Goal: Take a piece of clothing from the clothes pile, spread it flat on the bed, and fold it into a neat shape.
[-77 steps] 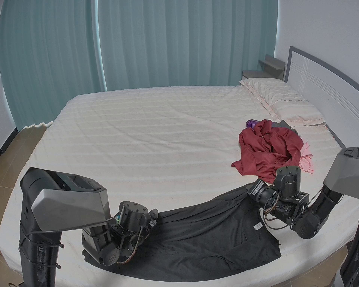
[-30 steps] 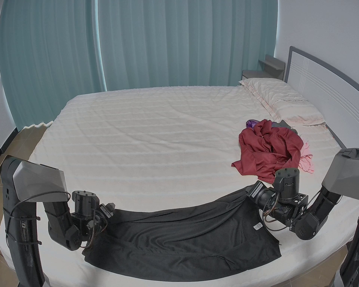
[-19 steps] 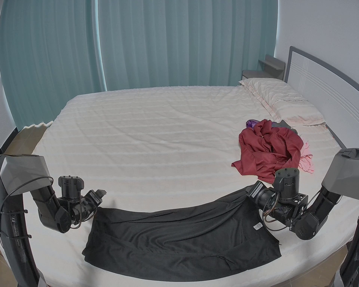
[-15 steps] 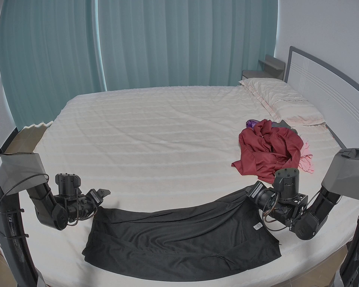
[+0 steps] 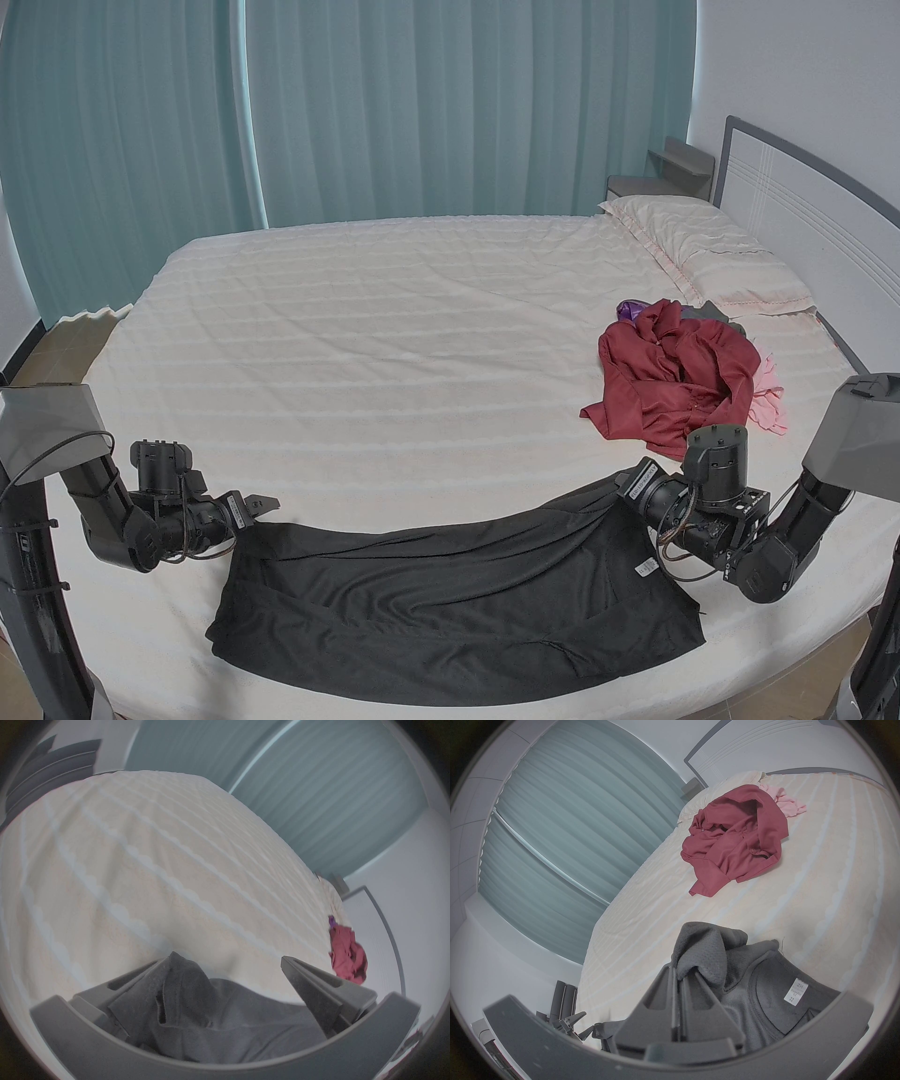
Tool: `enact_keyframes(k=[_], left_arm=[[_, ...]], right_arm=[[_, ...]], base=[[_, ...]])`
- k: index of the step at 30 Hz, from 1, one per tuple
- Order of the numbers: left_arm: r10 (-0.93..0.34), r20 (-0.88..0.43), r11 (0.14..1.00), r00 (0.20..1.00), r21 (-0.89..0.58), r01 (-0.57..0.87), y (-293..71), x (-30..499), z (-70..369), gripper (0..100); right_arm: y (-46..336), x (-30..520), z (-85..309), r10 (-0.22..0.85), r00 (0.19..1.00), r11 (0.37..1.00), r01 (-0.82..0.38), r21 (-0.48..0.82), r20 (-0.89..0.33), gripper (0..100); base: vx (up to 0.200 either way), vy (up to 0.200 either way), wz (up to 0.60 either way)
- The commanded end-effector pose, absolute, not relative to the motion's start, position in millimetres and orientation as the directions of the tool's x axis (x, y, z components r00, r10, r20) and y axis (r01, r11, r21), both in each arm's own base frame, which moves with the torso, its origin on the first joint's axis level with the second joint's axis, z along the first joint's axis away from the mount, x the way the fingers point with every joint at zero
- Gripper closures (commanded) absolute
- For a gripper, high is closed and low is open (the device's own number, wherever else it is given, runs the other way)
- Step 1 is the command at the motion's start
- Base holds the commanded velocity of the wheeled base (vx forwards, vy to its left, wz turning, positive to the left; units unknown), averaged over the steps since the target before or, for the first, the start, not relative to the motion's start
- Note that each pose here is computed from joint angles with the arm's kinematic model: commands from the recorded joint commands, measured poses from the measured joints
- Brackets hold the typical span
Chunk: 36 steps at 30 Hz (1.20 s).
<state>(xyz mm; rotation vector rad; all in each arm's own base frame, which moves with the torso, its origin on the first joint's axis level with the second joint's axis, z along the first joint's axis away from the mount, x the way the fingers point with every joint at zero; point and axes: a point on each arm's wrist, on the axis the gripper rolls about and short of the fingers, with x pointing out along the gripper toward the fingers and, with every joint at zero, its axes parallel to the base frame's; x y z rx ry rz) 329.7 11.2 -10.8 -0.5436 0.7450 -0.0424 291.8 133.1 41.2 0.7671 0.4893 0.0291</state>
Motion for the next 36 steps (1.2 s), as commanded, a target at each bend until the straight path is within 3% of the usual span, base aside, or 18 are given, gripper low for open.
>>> enact_keyframes(k=[1,7,8,15,30,36], left_arm=[[-0.217,-0.647,0.864,0.731,-0.476,-0.164,12,331,-18,0],[-0.208,-0.644,0.874,0.736,-0.461,-0.157,12,336,-21,0],[-0.207,-0.643,0.874,0.737,-0.460,-0.156,12,336,-21,100],[-0.122,-0.653,0.894,0.748,-0.400,-0.204,22,336,-20,100],[-0.102,-0.542,0.890,0.834,-0.424,-0.167,25,324,35,100],[-0.051,-0.558,0.881,0.828,-0.416,-0.227,39,321,32,100]], right_arm=[[134,292,39,0.200,0.886,0.727,0.153,0.670,-0.419,100],[134,292,38,0.199,0.885,0.727,0.154,0.669,-0.420,100],[133,293,38,0.198,0.886,0.727,0.155,0.669,-0.420,100],[133,292,38,0.195,0.885,0.728,0.159,0.667,-0.423,100],[130,293,47,0.183,0.901,0.721,0.149,0.677,-0.393,100],[128,292,59,0.182,0.916,0.710,0.129,0.692,-0.357,100]], base=[[0.000,0.000,0.00],[0.000,0.000,0.00],[0.000,0.000,0.00],[0.000,0.000,0.00],[0.000,0.000,0.00],[0.000,0.000,0.00]])
